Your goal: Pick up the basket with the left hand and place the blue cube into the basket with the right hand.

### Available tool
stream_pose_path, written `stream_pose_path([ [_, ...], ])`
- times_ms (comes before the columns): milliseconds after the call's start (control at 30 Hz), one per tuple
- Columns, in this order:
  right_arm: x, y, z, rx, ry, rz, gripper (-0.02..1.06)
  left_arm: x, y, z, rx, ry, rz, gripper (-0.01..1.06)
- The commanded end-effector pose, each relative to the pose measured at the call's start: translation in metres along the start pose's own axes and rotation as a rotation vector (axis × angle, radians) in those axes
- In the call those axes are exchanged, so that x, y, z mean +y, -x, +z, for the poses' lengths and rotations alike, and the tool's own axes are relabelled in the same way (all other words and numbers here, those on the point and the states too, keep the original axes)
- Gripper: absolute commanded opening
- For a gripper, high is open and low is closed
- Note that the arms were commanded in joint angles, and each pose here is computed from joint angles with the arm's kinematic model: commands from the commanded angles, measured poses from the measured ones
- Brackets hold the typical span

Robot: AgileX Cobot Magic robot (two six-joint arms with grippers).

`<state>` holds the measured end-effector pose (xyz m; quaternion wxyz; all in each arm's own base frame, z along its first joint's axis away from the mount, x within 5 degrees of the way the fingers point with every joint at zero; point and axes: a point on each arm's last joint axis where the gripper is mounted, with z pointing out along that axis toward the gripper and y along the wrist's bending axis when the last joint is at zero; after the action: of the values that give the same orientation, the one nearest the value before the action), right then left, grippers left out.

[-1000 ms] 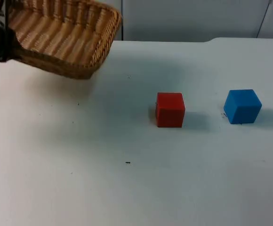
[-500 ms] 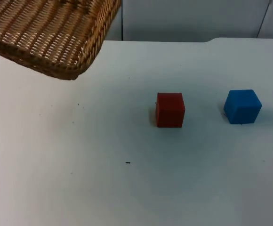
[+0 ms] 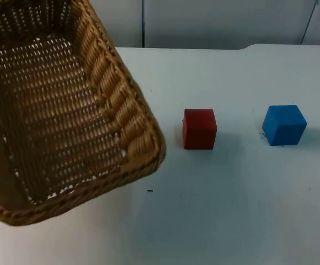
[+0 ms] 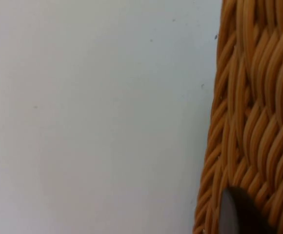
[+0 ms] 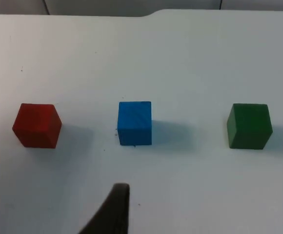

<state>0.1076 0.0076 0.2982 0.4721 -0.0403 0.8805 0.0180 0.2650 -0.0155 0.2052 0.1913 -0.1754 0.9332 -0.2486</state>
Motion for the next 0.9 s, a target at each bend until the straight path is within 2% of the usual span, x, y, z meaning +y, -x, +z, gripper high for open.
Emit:
stream_pose_path([
  [0,0.001,0.001,-0.001,-0.002,0.011,-0.025,1.04,0.003,0.003,-0.011,0.044,0.023,0.060,0.00],
  [233,0.002,0.008,-0.005,-0.024,0.018,-0.063,1.04,0.003,0.008,-0.014,0.101,0.055,0.127,0.00],
  [333,0.001,0.032,-0.019,-0.097,0.012,-0.071,1.04,0.005,0.013,-0.006,0.175,0.059,0.160,0.00],
  [400,0.001,0.039,-0.021,-0.103,0.011,-0.076,1.04,0.005,0.014,-0.003,0.195,0.054,0.167,0.00],
  [500,0.001,0.062,-0.019,-0.046,0.021,-0.076,1.04,0.005,0.021,0.003,0.230,0.045,0.193,0.00],
  [567,0.001,0.076,-0.008,0.040,0.038,-0.062,1.04,0.005,0.026,0.006,0.248,0.040,0.211,0.00],
  [867,0.001,0.124,0.046,0.158,0.082,-0.029,1.03,-0.004,0.055,0.016,0.299,0.005,0.224,0.00],
])
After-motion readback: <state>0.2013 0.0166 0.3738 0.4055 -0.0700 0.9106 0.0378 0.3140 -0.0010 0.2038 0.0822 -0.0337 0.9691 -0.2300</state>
